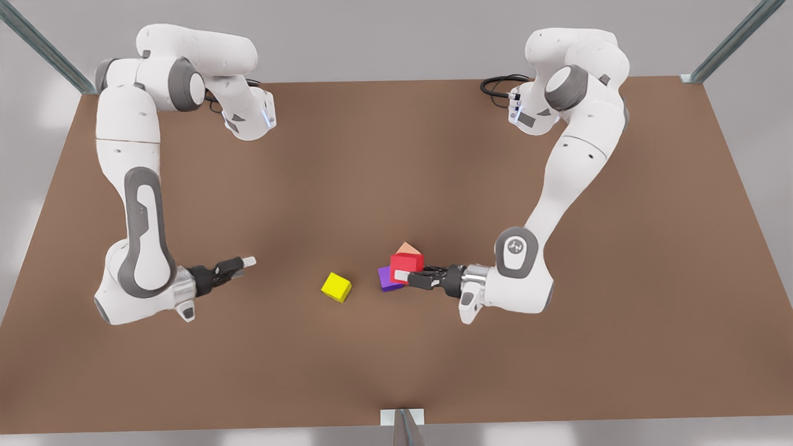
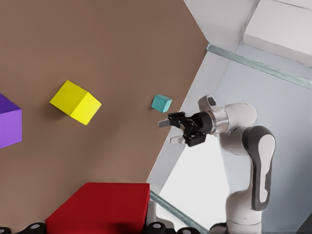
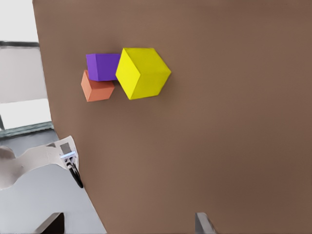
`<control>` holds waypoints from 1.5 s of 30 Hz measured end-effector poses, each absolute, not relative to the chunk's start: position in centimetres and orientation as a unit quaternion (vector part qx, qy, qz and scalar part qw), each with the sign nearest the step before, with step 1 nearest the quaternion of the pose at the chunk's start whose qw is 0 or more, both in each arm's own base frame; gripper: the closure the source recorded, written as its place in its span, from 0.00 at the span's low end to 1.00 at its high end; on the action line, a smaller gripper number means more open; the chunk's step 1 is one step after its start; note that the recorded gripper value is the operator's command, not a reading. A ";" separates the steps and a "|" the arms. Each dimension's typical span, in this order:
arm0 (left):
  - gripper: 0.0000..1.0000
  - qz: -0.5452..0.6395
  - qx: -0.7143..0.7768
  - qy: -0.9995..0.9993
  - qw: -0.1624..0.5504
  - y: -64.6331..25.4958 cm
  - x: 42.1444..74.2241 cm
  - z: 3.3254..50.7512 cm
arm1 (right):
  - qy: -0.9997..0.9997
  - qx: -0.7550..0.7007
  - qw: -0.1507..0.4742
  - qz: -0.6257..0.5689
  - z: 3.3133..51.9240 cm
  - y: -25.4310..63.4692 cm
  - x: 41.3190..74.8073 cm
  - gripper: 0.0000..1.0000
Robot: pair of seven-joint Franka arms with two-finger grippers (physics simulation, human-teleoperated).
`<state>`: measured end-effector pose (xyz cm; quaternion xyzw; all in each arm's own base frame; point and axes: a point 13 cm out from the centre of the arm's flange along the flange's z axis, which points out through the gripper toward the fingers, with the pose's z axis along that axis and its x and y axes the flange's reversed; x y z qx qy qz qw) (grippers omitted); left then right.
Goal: Pick up red wooden cube and pass to hand red wooden cube and place in blue wooden cube
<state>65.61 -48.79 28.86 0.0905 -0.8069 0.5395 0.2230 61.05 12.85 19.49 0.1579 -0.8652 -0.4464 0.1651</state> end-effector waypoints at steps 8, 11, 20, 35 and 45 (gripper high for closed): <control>0.36 0.563 0.049 -0.802 0.195 -45.4 66.4 27.0 | -0.783 0.244 -0.025 -0.572 21.5 24.6 65.5 0.00; 0.36 0.565 0.032 -0.803 0.186 -44.6 66.3 26.2 | -0.759 0.272 -0.058 -0.588 21.2 27.8 65.0 0.00; 0.36 0.573 -0.017 -0.802 0.167 -44.4 65.4 24.9 | -0.682 0.326 -0.152 -0.637 22.4 39.6 63.4 0.00; 0.36 0.582 -0.059 -0.797 0.146 -44.9 64.9 24.5 | -0.648 0.303 -0.258 -0.649 23.4 47.6 63.9 0.00; 0.36 0.603 -0.053 -0.785 0.133 -46.0 65.3 25.0 | -0.673 0.224 -0.230 -0.666 24.0 47.8 64.4 0.00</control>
